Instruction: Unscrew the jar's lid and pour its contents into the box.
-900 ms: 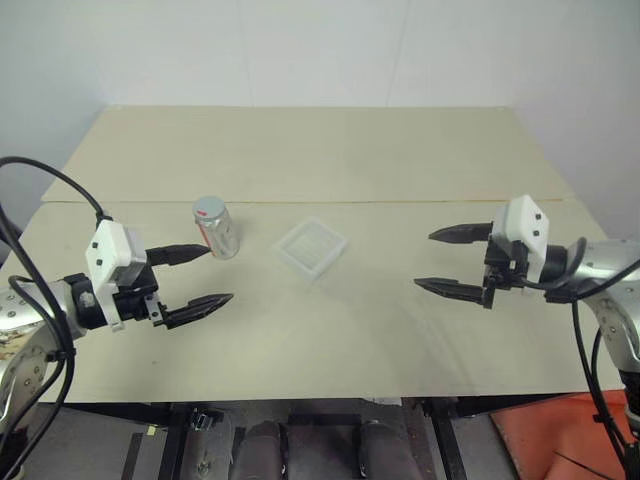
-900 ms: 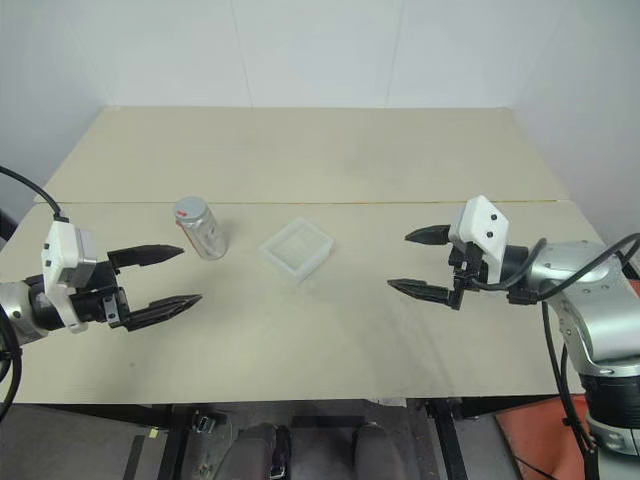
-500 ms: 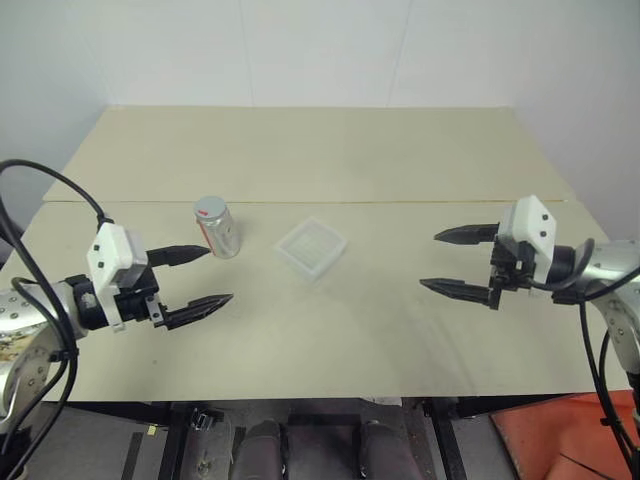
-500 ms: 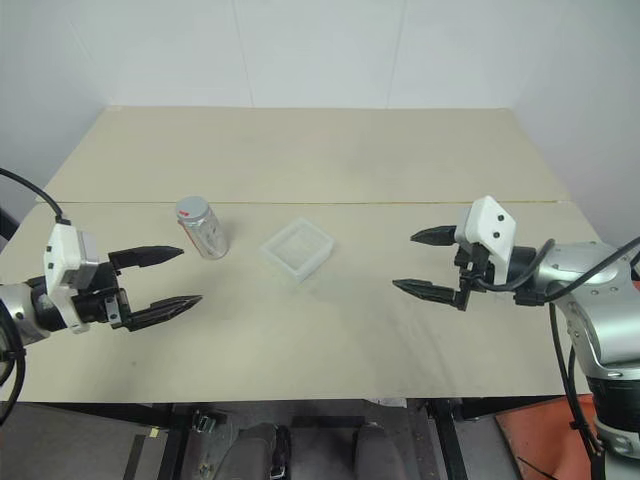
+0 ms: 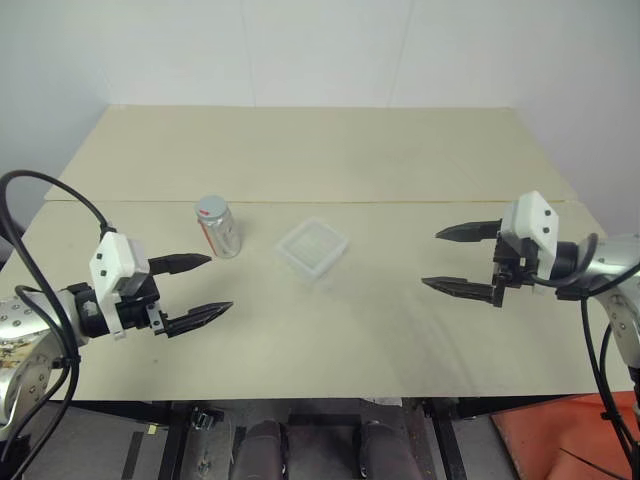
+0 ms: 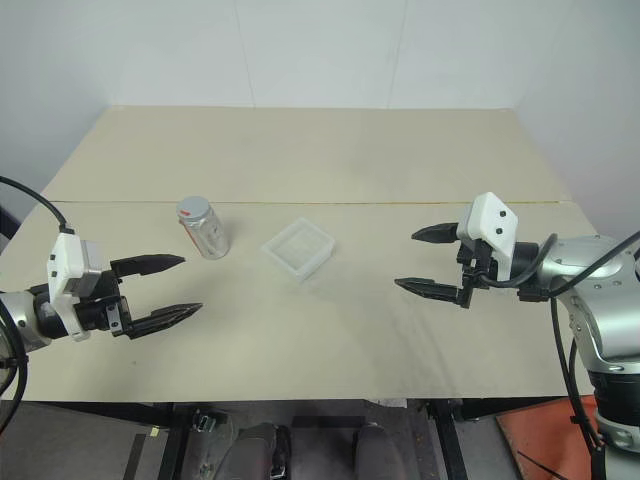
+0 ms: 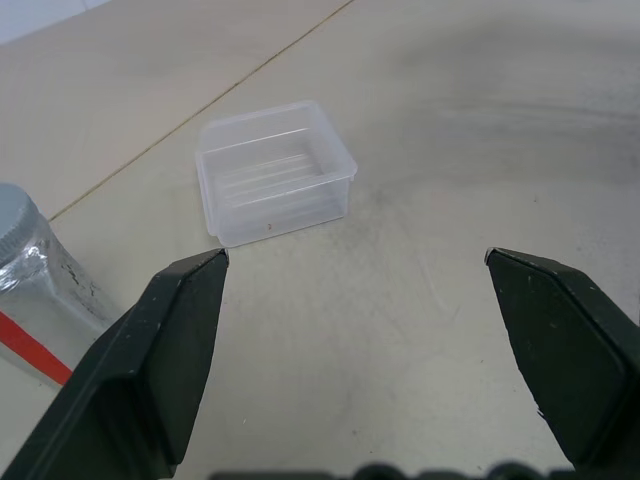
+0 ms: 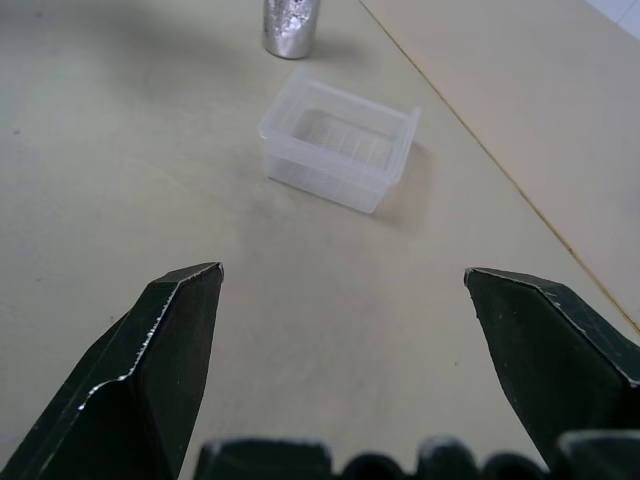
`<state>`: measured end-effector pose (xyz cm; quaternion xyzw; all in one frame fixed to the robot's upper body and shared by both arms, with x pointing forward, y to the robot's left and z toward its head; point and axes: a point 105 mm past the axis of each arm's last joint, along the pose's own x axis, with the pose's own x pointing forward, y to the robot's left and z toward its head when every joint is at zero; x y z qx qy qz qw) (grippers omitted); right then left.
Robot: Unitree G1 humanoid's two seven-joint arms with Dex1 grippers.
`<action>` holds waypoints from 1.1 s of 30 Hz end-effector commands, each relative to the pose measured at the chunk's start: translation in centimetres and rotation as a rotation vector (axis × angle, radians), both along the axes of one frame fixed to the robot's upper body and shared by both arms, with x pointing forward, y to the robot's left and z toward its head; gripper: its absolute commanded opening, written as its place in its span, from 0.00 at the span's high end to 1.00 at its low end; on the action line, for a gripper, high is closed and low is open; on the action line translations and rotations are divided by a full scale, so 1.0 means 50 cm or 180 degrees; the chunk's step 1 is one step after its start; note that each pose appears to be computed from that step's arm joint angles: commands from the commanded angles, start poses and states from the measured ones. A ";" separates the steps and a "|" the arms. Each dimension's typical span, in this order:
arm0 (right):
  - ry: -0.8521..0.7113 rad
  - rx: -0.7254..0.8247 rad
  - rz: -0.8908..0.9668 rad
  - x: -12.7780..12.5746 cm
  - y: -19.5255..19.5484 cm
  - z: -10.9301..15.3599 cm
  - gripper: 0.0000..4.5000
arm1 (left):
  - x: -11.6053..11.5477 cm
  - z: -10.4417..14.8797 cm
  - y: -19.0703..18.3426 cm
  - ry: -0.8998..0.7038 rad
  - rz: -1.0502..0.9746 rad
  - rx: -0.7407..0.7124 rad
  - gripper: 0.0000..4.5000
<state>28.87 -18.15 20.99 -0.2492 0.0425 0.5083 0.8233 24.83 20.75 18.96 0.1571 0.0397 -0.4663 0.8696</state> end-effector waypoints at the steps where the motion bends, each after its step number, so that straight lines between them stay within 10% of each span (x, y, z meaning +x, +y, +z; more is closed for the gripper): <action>1: -0.0203 -0.0054 0.0037 -0.007 -0.001 0.032 0.00 | -0.002 0.021 -0.008 -0.0177 -0.0078 0.0007 0.01; 33: -0.0146 -0.0004 0.0081 -0.006 0.010 0.026 0.00 | 0.026 0.004 0.009 -0.0278 0.0514 -0.0195 0.01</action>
